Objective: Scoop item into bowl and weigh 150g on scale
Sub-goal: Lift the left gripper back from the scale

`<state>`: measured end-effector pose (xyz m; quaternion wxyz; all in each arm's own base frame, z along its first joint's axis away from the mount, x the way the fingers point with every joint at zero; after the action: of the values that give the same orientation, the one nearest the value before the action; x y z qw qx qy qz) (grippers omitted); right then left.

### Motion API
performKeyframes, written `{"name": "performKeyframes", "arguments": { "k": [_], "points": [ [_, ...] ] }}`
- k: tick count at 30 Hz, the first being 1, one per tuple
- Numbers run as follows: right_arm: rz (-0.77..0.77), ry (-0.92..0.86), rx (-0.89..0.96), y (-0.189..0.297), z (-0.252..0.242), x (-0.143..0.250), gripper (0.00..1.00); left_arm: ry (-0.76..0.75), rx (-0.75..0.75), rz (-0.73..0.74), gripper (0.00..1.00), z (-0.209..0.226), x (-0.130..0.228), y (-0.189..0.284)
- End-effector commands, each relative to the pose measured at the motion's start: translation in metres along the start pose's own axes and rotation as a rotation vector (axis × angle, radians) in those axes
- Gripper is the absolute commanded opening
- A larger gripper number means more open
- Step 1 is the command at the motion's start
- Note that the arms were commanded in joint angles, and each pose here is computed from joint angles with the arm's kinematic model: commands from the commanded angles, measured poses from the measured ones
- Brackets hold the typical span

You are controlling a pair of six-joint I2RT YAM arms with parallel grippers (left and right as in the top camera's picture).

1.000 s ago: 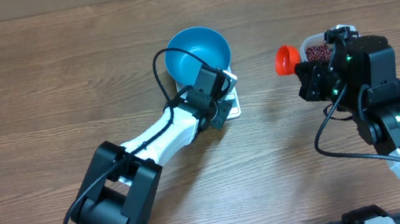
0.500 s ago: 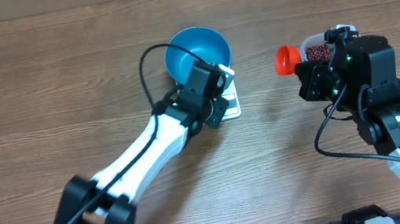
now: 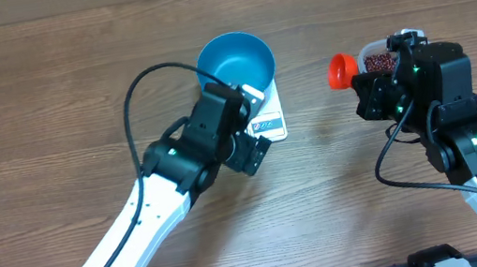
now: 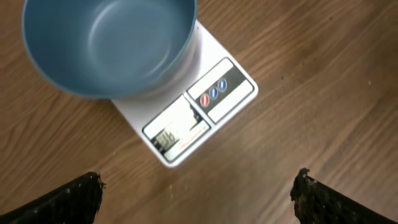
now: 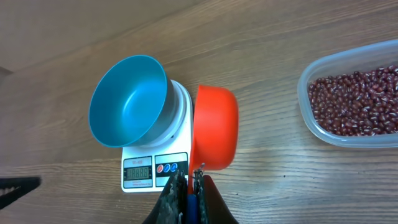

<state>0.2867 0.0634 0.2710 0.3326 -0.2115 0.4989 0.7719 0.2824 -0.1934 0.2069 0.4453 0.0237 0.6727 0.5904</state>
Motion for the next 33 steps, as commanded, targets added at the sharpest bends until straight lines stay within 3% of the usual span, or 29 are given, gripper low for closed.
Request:
{"name": "performKeyframes", "arguments": {
  "k": [1, 6, 12, 24, 33],
  "points": [
    [-0.028, 0.017, -0.02, 0.007, 0.007, -0.009, 0.04, 0.005, 0.005, -0.011, 0.99, 0.002, 0.004, 0.019],
    [-0.03, 0.016, -0.004, 0.007, 0.005, -0.009, 0.04, -0.032, 0.099, -0.108, 1.0, -0.002, -0.001, 0.048],
    [-0.026, 0.014, 0.008, 0.007, 0.004, -0.008, 0.04, 0.035, 0.027, -0.188, 1.0, 0.026, 0.002, 0.079],
    [-0.027, 0.014, 0.008, 0.007, 0.004, -0.008, 0.04, 0.155, 0.032, -0.17, 1.0, 0.035, 0.016, 0.057],
    [-0.027, 0.013, 0.008, 0.007, 0.004, -0.008, 0.04, 0.162, 0.04, -0.127, 0.99, 0.035, 0.019, 0.043]
  ]
}}
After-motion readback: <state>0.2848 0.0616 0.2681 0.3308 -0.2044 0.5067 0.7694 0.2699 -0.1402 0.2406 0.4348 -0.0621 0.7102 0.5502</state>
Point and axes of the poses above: each gripper's point midway between its finger pads, its own y axis back along the fingers, its own z axis along the line the jaws close on, x = y × z, the point moved 5 cm from there along y, back along the fingers, and after that the axes turned 2 degrees about -y, right-handed, at the moved point
